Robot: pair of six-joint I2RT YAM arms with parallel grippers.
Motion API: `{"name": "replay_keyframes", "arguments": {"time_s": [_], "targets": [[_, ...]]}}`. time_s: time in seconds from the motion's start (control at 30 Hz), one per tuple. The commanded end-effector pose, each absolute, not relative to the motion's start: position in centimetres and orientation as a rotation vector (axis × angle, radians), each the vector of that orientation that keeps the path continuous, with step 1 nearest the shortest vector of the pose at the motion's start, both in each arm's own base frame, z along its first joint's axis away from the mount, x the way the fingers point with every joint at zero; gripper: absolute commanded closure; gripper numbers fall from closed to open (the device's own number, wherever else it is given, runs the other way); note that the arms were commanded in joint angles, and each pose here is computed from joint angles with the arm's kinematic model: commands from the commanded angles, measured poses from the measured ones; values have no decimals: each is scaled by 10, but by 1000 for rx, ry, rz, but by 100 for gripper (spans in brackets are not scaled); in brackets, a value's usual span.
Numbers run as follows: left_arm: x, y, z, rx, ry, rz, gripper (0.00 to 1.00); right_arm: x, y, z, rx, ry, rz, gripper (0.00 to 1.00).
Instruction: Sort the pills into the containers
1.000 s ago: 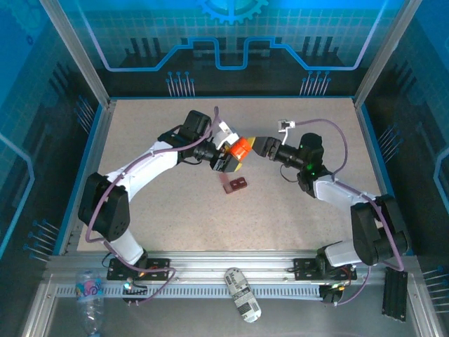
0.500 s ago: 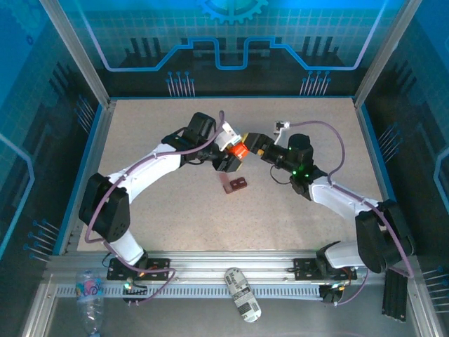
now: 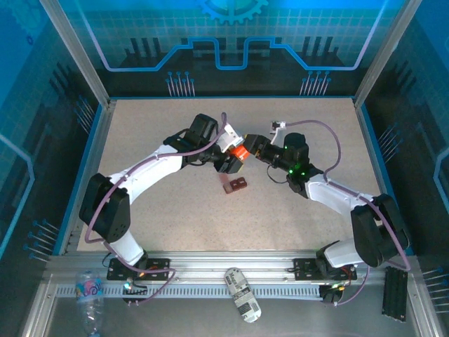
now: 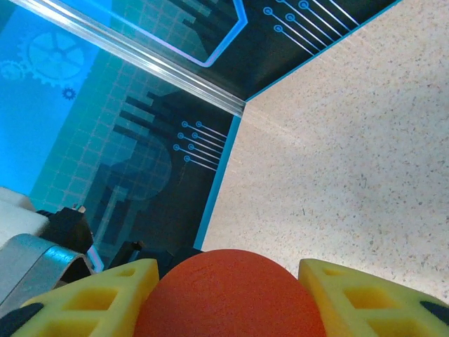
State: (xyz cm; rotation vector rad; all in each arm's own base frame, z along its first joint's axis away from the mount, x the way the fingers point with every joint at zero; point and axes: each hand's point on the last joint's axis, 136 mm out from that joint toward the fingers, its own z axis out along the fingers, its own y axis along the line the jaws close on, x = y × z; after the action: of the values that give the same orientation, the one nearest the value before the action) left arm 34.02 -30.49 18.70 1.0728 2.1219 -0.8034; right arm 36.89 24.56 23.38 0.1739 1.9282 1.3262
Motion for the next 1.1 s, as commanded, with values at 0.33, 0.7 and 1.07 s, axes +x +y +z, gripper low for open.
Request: {"name": "replay_keyframes", "arguments": {"time_s": [0.33, 0.7, 1.07], "targets": [[306, -304, 219, 1087, 2036, -1186, 100, 367, 212, 259, -463, 1724, 1253, 67], [301, -306, 214, 1081, 2052, -1299, 100, 375, 201, 259, -378, 1750, 1281, 66], [339, -274, 198, 909, 2135, -872, 100, 367, 124, 116, 62, 2405, 448, 62]]}}
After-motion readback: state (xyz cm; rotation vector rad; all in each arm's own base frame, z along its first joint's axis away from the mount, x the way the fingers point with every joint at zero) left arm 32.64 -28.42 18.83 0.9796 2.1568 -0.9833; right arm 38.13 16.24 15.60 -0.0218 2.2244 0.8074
